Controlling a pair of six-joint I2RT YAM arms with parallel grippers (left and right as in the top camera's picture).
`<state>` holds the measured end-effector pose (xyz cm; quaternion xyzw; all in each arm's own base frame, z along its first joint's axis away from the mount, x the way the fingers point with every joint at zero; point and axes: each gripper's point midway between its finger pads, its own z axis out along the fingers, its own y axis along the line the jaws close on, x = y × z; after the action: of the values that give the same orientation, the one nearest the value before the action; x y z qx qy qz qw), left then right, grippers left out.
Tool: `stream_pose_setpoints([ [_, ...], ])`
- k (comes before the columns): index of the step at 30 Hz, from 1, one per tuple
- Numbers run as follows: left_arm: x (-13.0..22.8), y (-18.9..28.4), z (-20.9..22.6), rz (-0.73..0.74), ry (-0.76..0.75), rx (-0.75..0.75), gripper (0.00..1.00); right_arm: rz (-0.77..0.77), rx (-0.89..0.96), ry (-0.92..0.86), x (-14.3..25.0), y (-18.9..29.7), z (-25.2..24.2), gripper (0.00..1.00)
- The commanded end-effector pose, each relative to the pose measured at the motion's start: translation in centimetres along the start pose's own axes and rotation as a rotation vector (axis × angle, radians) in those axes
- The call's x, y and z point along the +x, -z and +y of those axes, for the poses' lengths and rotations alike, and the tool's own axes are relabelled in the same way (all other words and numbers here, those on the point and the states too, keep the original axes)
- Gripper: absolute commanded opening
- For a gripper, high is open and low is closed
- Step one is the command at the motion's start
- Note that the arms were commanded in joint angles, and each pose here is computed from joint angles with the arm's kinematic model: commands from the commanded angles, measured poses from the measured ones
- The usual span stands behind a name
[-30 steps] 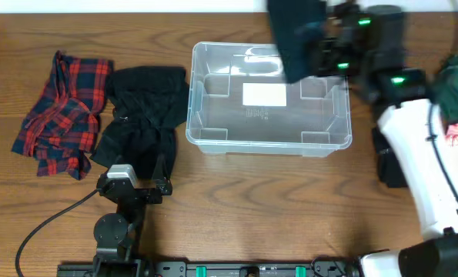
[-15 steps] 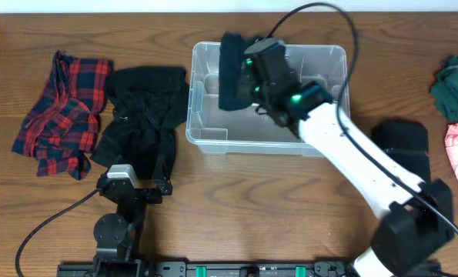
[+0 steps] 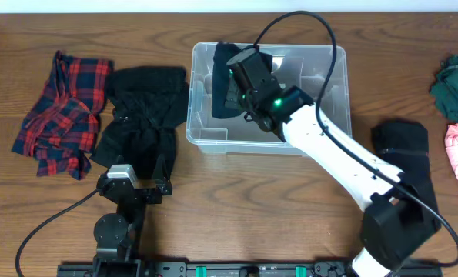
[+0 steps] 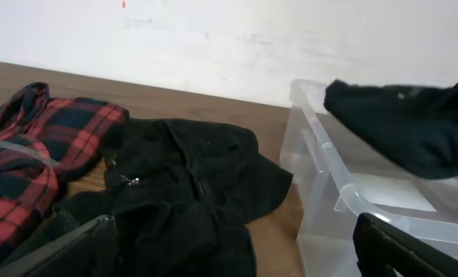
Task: Pack container
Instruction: 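Carry the dark green cloth with right gripper into the bin's left side, then open right gripper and lift it out of the bin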
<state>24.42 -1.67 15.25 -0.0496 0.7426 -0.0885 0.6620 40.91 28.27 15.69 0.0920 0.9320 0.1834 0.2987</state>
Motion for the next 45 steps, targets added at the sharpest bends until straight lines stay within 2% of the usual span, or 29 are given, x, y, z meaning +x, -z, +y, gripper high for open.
stream_pose_setpoints([
  [1, 1.5, -0.1, 0.7, 0.045, -0.006, -0.028, 0.98, 0.009, 0.033, 0.040, 0.9, -1.5, -0.5, 0.01],
  [11, 1.5, -0.1, 0.7, 0.045, -0.006, -0.028, 0.98, 0.097, 0.037, 0.087, 4.2, -5.8, -0.8, 0.01],
  [18, 1.5, -0.1, 0.7, 0.045, -0.006, -0.028, 0.98, 0.100, 0.030, 0.093, 4.5, -6.6, -0.7, 0.01],
  [19, 1.5, -0.1, 0.7, 0.045, -0.006, -0.028, 0.98, 0.098, 0.027, 0.104, 4.4, -6.6, -0.6, 0.06],
  [21, 1.5, -0.1, 0.7, 0.045, -0.006, -0.028, 0.98, 0.095, 0.024, 0.112, 4.4, -6.6, -0.6, 0.32],
  [23, 1.5, -0.1, 0.7, 0.045, -0.006, -0.028, 0.98, 0.095, 0.024, 0.114, 4.4, -6.6, -0.6, 0.46],
  [24, 1.5, -0.1, 0.7, 0.045, -0.006, -0.028, 0.98, 0.098, 0.020, 0.121, 4.4, -6.6, -0.5, 0.50],
  [28, 1.5, -0.1, 0.7, 0.045, -0.006, -0.028, 0.98, 0.108, -0.030, 0.153, 4.5, -6.6, 0.5, 0.60],
  [34, 1.5, -0.1, 0.7, 0.045, -0.006, -0.028, 0.98, 0.104, -0.114, 0.218, 3.8, -5.6, 2.5, 0.66],
  [40, 1.5, -0.1, 0.7, 0.045, -0.006, -0.028, 0.98, 0.004, -0.155, 0.281, -2.5, 0.9, 4.2, 0.76],
  [45, 1.5, -0.1, 0.7, 0.045, -0.006, -0.028, 0.98, -0.083, -0.136, 0.284, -7.9, 7.9, 2.2, 0.86],
])
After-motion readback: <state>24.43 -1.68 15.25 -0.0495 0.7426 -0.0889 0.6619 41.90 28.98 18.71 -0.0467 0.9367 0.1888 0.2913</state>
